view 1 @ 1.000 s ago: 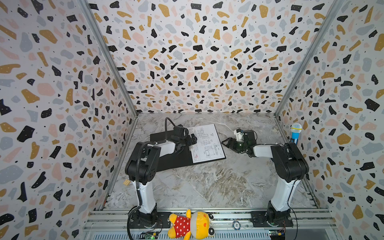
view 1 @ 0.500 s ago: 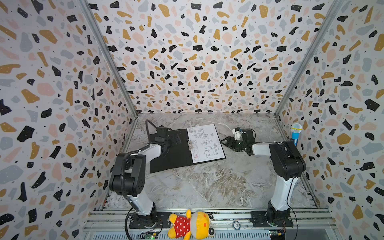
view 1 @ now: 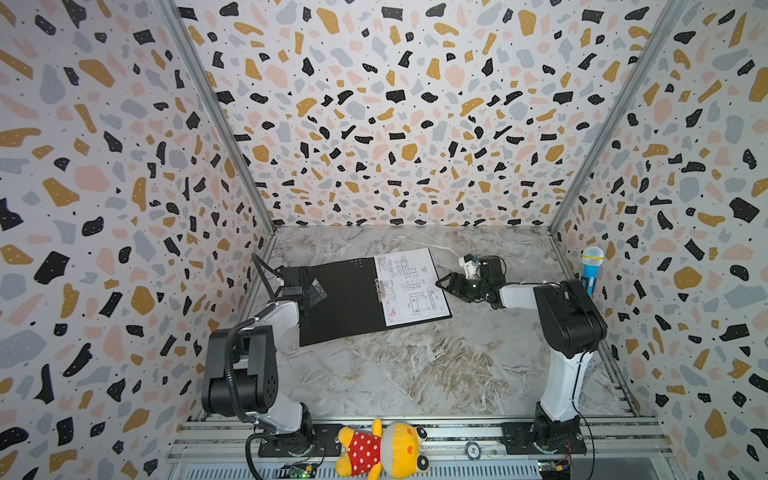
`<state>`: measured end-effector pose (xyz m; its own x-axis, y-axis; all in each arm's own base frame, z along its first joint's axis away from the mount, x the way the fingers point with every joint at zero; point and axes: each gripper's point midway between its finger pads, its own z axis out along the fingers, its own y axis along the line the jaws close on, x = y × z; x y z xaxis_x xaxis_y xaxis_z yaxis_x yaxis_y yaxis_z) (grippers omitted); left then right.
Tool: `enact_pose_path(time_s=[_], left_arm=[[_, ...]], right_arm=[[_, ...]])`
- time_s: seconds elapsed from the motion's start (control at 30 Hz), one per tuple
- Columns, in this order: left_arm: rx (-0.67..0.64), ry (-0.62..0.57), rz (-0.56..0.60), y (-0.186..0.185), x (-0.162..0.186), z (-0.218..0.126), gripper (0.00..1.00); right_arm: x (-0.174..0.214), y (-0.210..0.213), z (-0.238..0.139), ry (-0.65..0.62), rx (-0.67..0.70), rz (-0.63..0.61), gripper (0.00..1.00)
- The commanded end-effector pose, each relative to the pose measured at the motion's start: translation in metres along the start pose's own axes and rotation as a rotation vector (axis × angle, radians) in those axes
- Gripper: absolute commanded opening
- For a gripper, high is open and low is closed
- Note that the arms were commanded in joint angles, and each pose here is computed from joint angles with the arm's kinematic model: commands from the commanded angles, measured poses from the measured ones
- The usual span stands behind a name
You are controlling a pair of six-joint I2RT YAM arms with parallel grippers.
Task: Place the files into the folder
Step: 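Grasp the edge of the black folder cover with the left gripper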
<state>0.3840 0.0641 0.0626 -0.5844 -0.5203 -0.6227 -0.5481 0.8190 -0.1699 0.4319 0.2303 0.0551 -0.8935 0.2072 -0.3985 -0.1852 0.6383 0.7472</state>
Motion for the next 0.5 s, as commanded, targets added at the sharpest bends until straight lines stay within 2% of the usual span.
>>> enact_pose_path(time_s=[0.0,0.23,0.47], left_arm=[[-0.045,0.04,0.025,0.013,0.014,0.012,0.99],[0.117,0.158,0.049,-0.015,0.04,0.027,1.0],[0.213,0.243,0.056,-0.031,0.061,0.035,1.0]], right_arm=[[0.0,0.005,0.002,0.022,-0.001,-0.011,0.81],[0.008,0.005,0.01,0.059,-0.001,-0.003,0.81],[0.015,0.001,0.011,0.083,0.01,0.002,0.81]])
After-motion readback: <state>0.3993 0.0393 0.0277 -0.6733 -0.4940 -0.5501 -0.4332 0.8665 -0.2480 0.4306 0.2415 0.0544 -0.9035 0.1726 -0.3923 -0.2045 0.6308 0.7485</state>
